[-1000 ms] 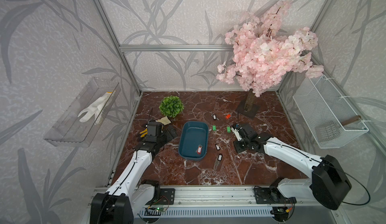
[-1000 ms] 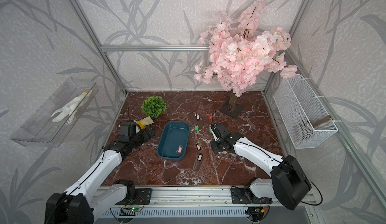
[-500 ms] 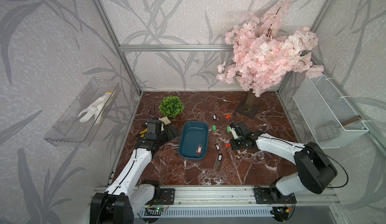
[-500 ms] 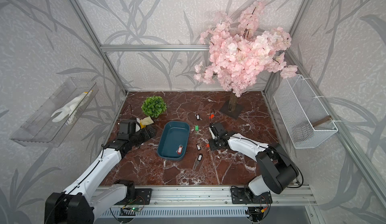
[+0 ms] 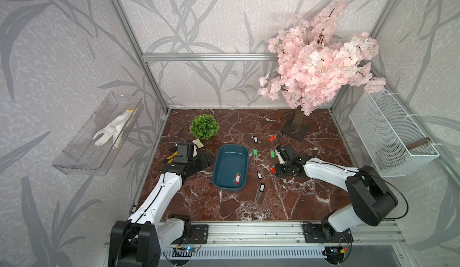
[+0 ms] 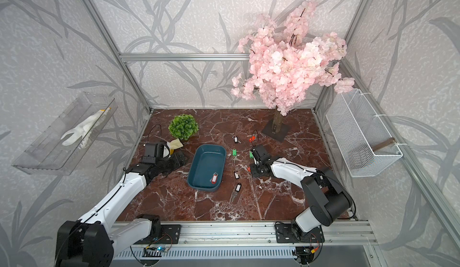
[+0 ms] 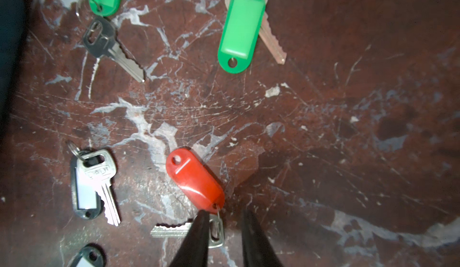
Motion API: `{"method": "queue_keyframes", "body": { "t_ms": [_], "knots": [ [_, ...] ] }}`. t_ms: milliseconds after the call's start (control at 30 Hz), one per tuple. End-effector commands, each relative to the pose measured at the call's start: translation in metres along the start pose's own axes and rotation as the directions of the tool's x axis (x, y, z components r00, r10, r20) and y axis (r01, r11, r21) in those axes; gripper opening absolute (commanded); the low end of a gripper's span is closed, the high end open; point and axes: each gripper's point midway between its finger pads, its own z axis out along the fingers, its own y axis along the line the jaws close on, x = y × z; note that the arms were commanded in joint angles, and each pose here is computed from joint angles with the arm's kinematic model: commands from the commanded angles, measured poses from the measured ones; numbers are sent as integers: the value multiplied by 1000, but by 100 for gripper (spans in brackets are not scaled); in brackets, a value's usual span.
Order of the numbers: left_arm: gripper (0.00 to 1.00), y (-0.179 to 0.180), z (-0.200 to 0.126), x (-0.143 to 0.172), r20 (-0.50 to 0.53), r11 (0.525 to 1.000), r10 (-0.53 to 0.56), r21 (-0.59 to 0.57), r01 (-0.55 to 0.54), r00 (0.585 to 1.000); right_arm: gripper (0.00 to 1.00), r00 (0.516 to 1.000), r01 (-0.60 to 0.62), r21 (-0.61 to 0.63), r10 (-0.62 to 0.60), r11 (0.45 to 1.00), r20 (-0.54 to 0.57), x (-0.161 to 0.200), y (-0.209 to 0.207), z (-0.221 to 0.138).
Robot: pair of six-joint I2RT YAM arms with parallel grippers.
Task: Take the keys out of the storage box
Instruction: Place the key at the center of the board, then adjust the storage box at the center of the board.
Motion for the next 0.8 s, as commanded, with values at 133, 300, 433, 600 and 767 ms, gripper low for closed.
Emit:
{"method": "queue_keyframes", "body": {
  "t_ms": [133, 300, 433, 600, 767],
  "knots": [
    [78, -8, 14, 8, -98, 1000, 18, 10, -17, 995, 51, 981, -12, -9, 14, 1000, 194, -33, -1, -31],
    [75, -8, 28, 17, -132, 998, 51, -39, -57, 990, 68, 953, -10, 21, 3, 1000, 302, -45, -10, -54],
    [72, -8, 40, 23, -149, 987, 98, -115, -116, 984, 84, 928, -10, 54, -11, 998, 372, -52, -20, -66],
    [60, -2, 51, 25, -182, 956, 153, -220, -192, 971, 99, 911, -39, 51, 14, 998, 413, -53, -28, -78],
    [47, -3, 63, 26, -215, 938, 186, -253, -238, 959, 99, 896, -57, 35, 35, 998, 443, -52, -33, -85]
  ]
}}
